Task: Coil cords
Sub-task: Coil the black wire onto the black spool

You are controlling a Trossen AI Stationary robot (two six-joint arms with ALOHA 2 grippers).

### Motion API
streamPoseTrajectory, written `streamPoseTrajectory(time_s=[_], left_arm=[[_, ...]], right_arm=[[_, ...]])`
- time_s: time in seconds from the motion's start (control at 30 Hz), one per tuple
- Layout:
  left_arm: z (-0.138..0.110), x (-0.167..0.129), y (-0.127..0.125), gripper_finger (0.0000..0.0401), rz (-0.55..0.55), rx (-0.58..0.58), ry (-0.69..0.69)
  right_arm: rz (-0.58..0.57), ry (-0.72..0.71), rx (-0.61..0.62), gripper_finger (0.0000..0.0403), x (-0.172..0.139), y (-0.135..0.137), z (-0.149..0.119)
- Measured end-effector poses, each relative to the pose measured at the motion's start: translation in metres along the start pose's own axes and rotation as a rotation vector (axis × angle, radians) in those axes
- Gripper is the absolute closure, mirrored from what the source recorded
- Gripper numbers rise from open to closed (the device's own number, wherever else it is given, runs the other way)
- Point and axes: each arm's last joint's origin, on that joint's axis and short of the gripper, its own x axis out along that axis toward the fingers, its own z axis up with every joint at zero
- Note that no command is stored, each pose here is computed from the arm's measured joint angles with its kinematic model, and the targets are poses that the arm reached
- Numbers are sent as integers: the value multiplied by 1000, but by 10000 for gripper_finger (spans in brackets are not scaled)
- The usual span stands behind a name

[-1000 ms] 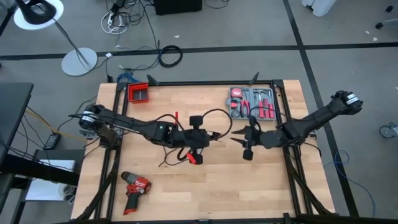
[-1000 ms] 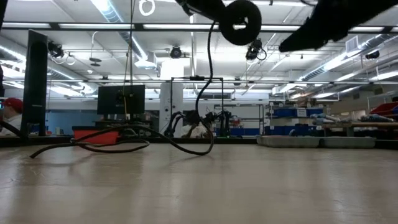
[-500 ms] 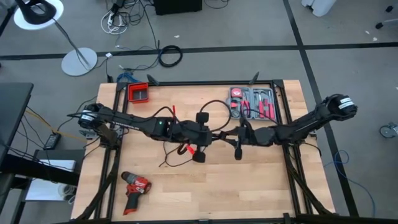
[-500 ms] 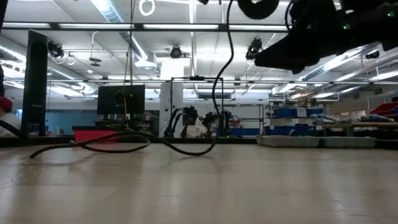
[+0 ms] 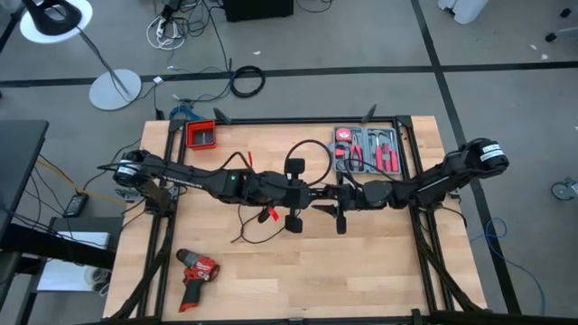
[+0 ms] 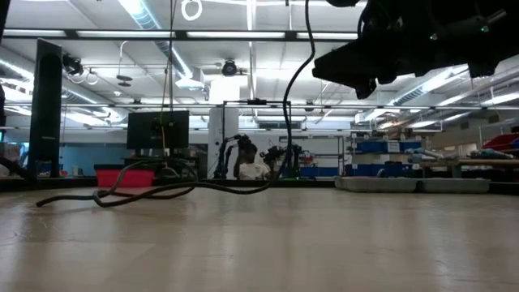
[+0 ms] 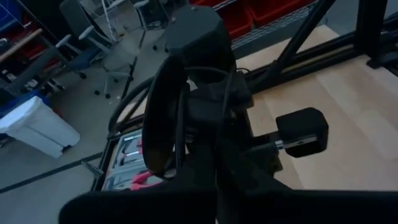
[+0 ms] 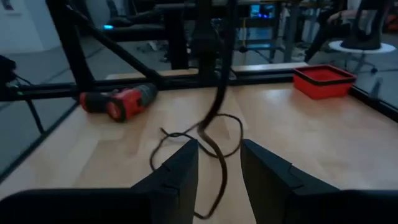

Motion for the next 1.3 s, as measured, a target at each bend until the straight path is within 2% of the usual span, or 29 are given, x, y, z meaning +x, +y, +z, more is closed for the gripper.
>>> streamPoseTrajectory(time_s=[0.5,0.6,0.7,0.83,1.03,1.13,1.3], left_arm=[[3,0,1,401,16,-11,-30],[3,0,1,401,22,-11,-28],[3,0,1,401,26,-11,-27],[2,0,0,401,20,-13,-18],[-8,-6,-5,401,-35,-23,109],[-17,-10,-8,401,-60,-36,209],[-24,-12,-10,401,-63,-54,287]], right_arm=[[32,-66,6,292,9,3,8],[28,-64,5,324,9,2,8],[29,-65,4,383,9,2,8],[16,-19,6,392,9,1,5],[-1,179,-4,398,0,2,-7],[-22,209,-32,399,-8,6,-5],[-5,198,-42,400,-20,11,5]])
